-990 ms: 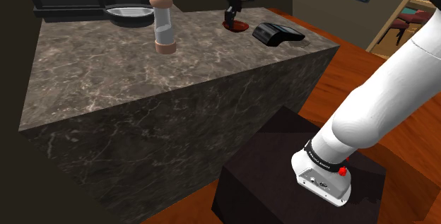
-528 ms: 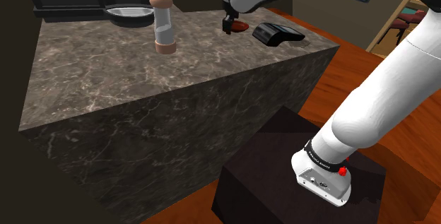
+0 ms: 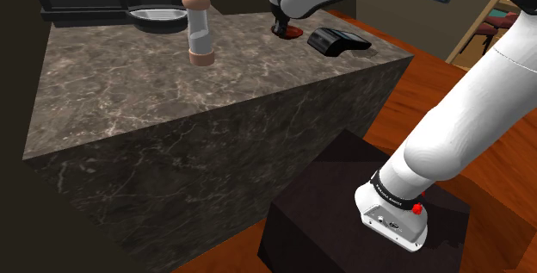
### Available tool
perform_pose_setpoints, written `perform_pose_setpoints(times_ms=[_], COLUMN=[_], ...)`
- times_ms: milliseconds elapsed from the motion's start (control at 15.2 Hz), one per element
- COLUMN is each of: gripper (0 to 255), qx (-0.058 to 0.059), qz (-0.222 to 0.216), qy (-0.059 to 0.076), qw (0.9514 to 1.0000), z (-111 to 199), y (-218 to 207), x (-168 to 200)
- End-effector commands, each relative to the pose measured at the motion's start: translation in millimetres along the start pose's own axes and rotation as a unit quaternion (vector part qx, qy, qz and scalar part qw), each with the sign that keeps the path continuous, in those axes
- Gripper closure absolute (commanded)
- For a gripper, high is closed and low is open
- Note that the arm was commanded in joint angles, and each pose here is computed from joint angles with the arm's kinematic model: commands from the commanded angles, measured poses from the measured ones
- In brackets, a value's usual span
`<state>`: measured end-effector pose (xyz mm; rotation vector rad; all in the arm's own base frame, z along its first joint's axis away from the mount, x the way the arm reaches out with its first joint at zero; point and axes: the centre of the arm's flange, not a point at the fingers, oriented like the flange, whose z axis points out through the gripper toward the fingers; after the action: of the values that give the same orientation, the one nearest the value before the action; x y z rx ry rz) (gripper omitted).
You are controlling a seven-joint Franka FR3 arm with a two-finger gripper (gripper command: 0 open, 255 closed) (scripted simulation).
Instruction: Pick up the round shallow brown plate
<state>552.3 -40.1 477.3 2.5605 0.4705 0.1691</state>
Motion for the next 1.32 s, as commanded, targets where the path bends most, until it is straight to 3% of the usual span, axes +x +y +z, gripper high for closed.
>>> perform_pose_setpoints(times_ms=[0,198,1254], gripper=[255,255,255], qx=[0.000,0.000,0.000], qz=[0.000,0.000,0.000], qy=[0.000,0.000,0.000], qw=[1.0000,1.0000,1.0000], z=[0,1,-67], y=[0,-1,41], x=[0,0,2])
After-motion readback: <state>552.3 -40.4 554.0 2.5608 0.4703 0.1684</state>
